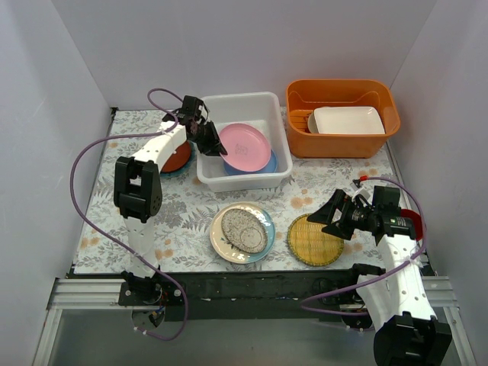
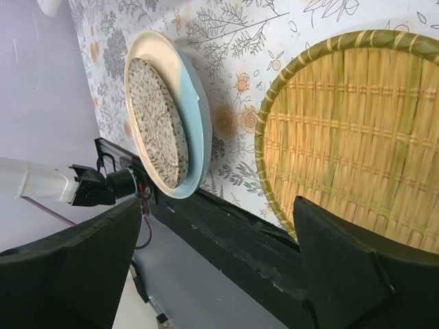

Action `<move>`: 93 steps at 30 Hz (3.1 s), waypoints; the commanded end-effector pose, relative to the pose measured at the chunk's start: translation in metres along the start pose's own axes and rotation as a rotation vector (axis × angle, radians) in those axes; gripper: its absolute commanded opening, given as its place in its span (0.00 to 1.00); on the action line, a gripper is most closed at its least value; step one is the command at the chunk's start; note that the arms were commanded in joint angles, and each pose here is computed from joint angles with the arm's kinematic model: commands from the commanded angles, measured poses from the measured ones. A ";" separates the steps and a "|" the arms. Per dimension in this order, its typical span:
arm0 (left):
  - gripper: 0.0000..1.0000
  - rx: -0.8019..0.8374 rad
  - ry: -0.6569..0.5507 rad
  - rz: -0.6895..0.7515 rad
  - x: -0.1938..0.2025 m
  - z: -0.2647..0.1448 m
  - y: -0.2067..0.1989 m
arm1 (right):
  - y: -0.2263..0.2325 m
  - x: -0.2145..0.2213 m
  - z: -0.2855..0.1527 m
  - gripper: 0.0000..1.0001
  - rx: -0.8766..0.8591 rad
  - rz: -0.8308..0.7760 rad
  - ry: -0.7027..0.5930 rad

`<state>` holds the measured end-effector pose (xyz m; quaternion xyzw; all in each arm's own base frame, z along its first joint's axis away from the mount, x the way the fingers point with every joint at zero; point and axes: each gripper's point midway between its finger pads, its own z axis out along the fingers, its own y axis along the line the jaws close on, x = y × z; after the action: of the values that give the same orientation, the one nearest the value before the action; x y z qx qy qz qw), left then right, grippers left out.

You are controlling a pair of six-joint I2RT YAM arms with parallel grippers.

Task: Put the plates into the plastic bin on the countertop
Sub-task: Place the plate in the plastic bin.

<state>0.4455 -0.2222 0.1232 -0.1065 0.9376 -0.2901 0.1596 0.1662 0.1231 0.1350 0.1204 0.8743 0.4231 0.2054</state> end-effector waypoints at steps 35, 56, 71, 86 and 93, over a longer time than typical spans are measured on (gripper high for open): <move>0.98 -0.260 -0.095 0.215 -0.016 -0.019 -0.006 | -0.013 0.013 0.005 0.98 0.016 0.009 0.056; 0.98 0.047 -0.099 0.214 -0.003 -0.055 -0.076 | -0.016 0.013 0.006 0.98 0.024 0.008 0.056; 0.98 0.232 -0.017 0.279 0.075 -0.079 -0.131 | -0.017 0.008 0.006 0.98 0.044 -0.004 0.053; 0.98 0.338 0.104 0.327 0.147 -0.089 -0.140 | -0.030 -0.011 -0.003 0.98 0.193 -0.028 0.021; 0.98 0.363 0.155 0.345 0.181 -0.084 -0.148 | -0.042 -0.019 -0.010 0.98 0.298 -0.043 0.008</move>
<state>0.2825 -0.3398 0.2112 0.0866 0.9008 -0.4005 0.1439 0.1721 0.0957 0.1074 0.1371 0.9189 0.3246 0.1776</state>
